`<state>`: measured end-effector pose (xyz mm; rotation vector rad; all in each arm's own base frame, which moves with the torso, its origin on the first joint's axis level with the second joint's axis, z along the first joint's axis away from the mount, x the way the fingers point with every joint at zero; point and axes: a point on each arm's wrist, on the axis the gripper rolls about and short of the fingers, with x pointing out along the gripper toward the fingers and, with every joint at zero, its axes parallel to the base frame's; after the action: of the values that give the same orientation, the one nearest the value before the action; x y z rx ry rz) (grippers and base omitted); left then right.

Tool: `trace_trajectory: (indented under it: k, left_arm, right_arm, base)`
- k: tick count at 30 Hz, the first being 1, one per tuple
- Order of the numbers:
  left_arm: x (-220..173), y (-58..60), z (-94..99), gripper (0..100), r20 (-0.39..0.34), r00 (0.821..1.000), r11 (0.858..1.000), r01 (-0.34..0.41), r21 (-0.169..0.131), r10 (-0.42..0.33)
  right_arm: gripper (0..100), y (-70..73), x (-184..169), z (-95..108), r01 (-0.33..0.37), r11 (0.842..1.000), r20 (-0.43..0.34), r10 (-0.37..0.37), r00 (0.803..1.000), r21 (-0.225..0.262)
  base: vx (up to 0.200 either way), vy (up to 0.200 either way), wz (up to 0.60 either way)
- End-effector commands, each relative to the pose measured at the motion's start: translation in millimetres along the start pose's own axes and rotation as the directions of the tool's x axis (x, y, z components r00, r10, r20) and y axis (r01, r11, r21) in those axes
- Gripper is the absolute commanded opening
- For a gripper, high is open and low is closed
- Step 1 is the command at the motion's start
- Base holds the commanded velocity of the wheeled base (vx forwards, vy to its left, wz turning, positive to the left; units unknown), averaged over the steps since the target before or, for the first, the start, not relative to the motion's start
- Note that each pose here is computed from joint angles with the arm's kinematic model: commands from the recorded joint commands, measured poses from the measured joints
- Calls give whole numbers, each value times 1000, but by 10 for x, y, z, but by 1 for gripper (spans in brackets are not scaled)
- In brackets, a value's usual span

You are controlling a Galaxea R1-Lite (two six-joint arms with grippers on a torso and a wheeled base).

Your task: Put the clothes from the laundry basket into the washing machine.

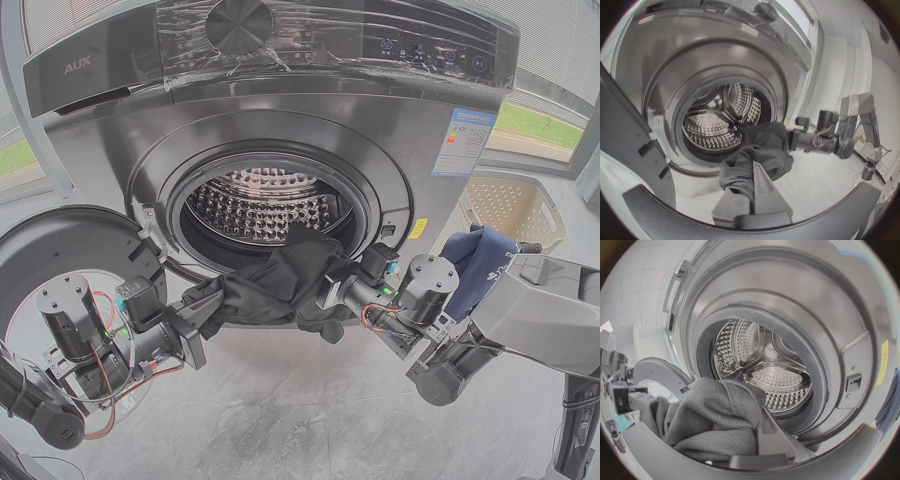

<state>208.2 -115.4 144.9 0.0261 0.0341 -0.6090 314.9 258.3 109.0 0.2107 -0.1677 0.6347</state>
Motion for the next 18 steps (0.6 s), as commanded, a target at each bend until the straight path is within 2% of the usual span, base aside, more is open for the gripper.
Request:
trace_trajectory:
  k: [1, 5, 9, 10, 14, 18]
  left_arm:
    - [14, 34, -210, 0, -91, 996, 1000, -10, -7, 10]
    - [64, 48, -376, 0, -156, 988, 1000, -14, -15, 12]
    - [108, 53, -472, 0, -195, 981, 1000, -16, -23, 12]
    - [121, 50, -507, 100, -209, 978, 1000, -14, -21, 10]
    - [141, 47, -568, 100, -210, 978, 999, -13, -31, 6]
    - [43, 13, -701, 100, -254, 967, 1000, -2, -24, -5]
  right_arm:
    - [0, 65, -64, 165, -14, 1000, 25, 14, 1000, 6]
    - [0, 158, -78, 222, -37, 999, 38, 37, 999, 11]
    - [0, 164, -79, 221, -39, 999, 37, 38, 999, 12]
    - [0, 164, -79, 221, -39, 999, 37, 38, 999, 12]
    - [0, 165, -74, 227, -41, 999, 40, 40, 998, 12]
    - [0, 156, -62, 239, -38, 999, 45, 38, 998, 10]
  base:
    - [0, 0, 0]
    - [0, 0, 0]
    - [0, 0, 0]
    - [0, 0, 0]
    - [0, 0, 0]
    - [0, 0, 0]
